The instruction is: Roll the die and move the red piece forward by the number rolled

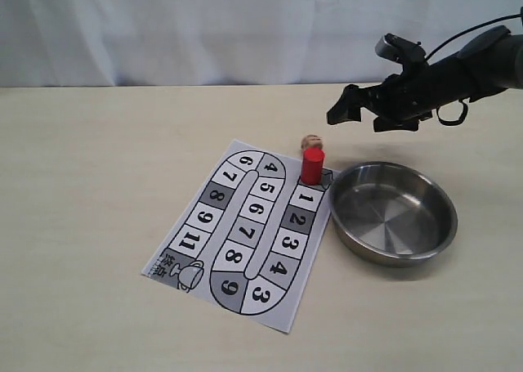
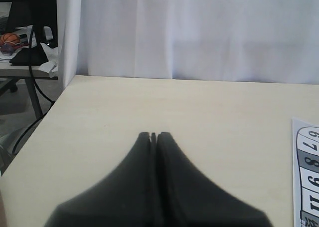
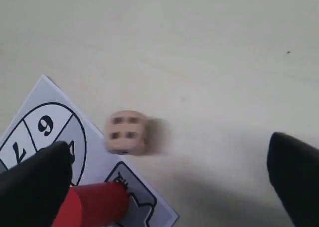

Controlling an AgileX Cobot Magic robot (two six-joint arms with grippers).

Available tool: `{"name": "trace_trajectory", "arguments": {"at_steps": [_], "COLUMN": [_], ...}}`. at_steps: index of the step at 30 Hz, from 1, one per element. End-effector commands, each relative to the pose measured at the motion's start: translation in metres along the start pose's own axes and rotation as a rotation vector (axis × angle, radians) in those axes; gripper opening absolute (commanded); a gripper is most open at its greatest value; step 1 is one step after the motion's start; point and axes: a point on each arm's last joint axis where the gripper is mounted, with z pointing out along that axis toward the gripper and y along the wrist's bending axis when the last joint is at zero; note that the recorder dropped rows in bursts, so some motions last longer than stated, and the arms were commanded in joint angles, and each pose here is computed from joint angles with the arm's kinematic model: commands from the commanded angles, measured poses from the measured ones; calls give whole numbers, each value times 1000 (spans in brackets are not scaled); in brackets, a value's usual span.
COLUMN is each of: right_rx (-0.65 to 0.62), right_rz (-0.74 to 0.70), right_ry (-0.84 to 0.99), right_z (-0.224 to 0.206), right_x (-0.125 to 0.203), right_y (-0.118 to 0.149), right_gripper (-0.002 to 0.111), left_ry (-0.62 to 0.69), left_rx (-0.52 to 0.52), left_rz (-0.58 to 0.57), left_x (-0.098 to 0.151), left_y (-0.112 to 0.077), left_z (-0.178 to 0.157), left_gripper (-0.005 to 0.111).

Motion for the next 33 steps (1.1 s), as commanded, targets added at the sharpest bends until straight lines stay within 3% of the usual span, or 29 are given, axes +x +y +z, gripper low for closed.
{"name": "trace_trajectory", "arguments": {"at_steps": [1, 17, 20, 29, 33], "right_rx": [9, 46, 58, 40, 12], "right_rz": [-14, 2, -20, -80, -189], "right_ry": [-18, -55, -52, -106, -100], "right_z": [-4, -5, -8, -38, -39], "right_x": [-3, -7, -8, -24, -27], "right_y": [-3, -7, -6, 26, 63], "right_gripper": [104, 101, 88, 7, 4], "left_ry": [-11, -11, -8, -4, -4], "left_rx": [1, 1, 1, 0, 0], "left_rz": [-5, -5, -5, -5, -5], "left_x": [0, 0, 0, 0, 0], "left_y": [0, 0, 0, 0, 0], "left_z": [0, 0, 0, 0, 0], "left_gripper": [0, 0, 0, 0, 0]}}
